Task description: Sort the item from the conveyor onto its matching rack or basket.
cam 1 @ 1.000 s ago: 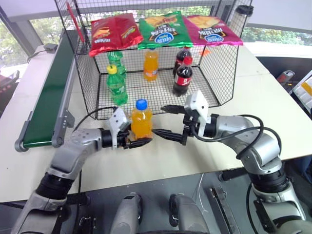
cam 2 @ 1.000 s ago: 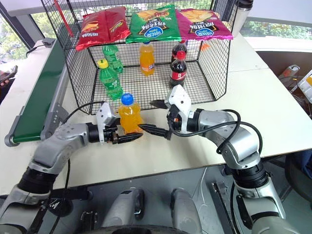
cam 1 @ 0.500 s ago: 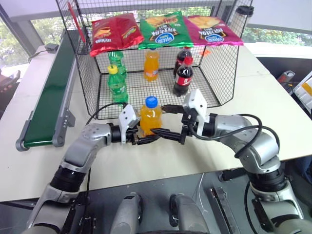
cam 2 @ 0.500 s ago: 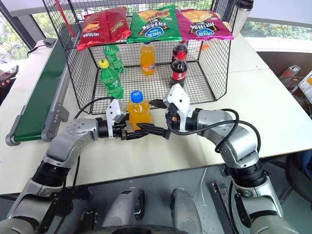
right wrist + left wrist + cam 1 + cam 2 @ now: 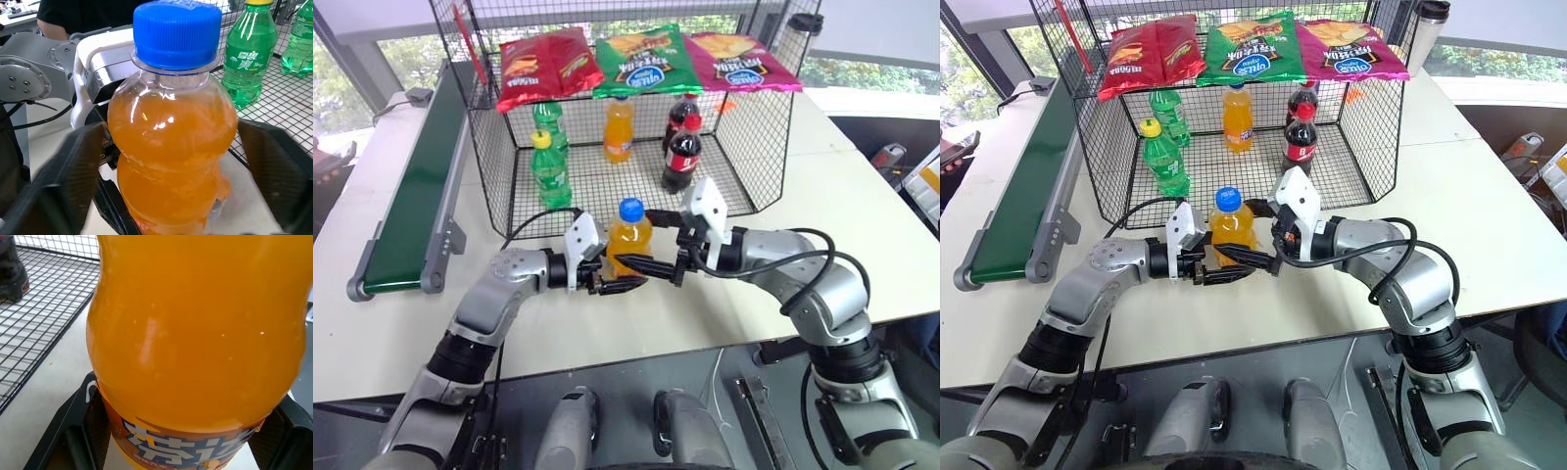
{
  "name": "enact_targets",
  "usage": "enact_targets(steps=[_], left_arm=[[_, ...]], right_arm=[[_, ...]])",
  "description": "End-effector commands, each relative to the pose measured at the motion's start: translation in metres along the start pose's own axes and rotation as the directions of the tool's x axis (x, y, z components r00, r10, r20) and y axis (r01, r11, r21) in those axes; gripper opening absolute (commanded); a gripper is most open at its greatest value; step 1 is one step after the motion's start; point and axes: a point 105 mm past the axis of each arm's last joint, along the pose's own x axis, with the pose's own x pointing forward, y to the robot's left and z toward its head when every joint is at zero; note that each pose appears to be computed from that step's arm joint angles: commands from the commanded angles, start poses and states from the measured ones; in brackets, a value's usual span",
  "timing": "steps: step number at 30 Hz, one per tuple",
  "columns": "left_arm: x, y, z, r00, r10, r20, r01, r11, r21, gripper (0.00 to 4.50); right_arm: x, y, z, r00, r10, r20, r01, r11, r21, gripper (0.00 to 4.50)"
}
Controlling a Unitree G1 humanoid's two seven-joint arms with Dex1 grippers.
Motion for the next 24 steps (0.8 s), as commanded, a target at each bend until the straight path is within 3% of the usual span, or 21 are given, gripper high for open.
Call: enact_targets(steps=[1, 3, 13, 15, 17, 24], left_arm=[[0.0009, -0.0021, 0.0195, 0.999, -0.016, 0.05, 0.013, 0.998, 0.062, 2.98], [0.0, -0.0021, 0.0184, 0.999, -0.014, 0.046, 0.012, 0.998, 0.054, 2.98], [-0.0007, 0.001, 0.0176, 0.999, 0.017, 0.037, -0.018, 0.999, 0.031, 2.98], [-0.0006, 0.0034, 0.0177, 0.999, 0.029, 0.037, -0.03, 0.999, 0.028, 3.98], [-0.0004, 0.0026, 0.0182, 0.999, 0.017, 0.039, -0.018, 1.0, 0.02, 4.46], [-0.0071, -0.0046, 0.0099, 0.999, -0.042, -0.017, 0.042, 0.999, -0.013, 4.46]], right_arm=[[0.0008, 0.0007, 0.0112, 0.999, 0.004, 0.036, -0.003, 0.999, -0.032, 2.33], [0.0009, 0.0013, 0.0114, 0.999, 0.007, 0.038, -0.006, 1.0, -0.029, 2.09], [0.0003, 0.0001, 0.0114, 1.0, -0.006, 0.03, 0.007, 0.999, -0.034, 2.09], [0.0002, -0.0003, 0.0111, 1.0, -0.008, 0.028, 0.009, 0.999, -0.034, 2.09], [0.0002, -0.0003, 0.0109, 1.0, -0.009, 0.028, 0.01, 0.999, -0.033, 2.09], [0.0004, -0.0015, 0.0105, 1.0, -0.019, 0.023, 0.02, 0.999, -0.032, 2.09]])
